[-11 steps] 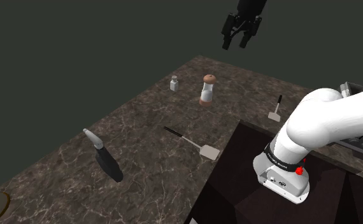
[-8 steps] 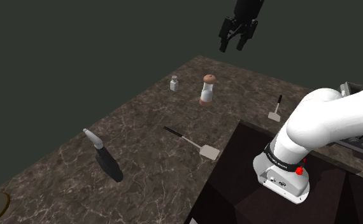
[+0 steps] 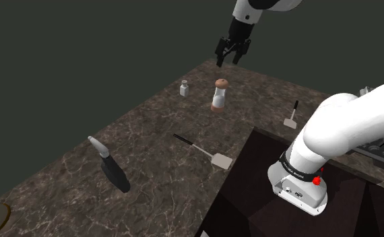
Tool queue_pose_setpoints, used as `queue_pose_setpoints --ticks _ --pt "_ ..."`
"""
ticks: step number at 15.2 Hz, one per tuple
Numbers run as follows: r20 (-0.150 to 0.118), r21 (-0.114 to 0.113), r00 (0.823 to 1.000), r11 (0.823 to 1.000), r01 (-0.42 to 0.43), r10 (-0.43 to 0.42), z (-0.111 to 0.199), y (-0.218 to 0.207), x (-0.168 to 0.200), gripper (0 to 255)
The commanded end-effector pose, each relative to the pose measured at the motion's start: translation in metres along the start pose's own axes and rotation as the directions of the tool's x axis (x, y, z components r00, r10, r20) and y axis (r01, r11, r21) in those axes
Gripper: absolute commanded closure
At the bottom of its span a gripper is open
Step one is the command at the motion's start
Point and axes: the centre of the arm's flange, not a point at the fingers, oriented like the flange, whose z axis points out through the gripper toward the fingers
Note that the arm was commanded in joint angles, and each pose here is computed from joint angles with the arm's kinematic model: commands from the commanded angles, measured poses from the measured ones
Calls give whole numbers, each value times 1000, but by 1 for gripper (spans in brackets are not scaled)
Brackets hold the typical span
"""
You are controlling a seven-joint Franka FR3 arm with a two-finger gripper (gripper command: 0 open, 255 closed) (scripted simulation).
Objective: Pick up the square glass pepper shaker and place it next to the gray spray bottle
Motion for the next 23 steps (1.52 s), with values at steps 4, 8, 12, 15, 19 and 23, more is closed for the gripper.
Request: queue_pose_setpoints --ticks 4,8,12,15,19,23 --pt "-29 10 999 1000 14 -13 51 13 37 0" --pt "-49 18 998 1000 25 -24 90 21 69 0" --pt "-70 26 997 999 36 -34 129 28 101 0" --pt "-86 32 995 998 45 -42 158 33 126 0" --pt "-106 39 993 998 56 -52 196 39 160 0" --pt "-127 47 990 997 68 -61 233 44 195 0"
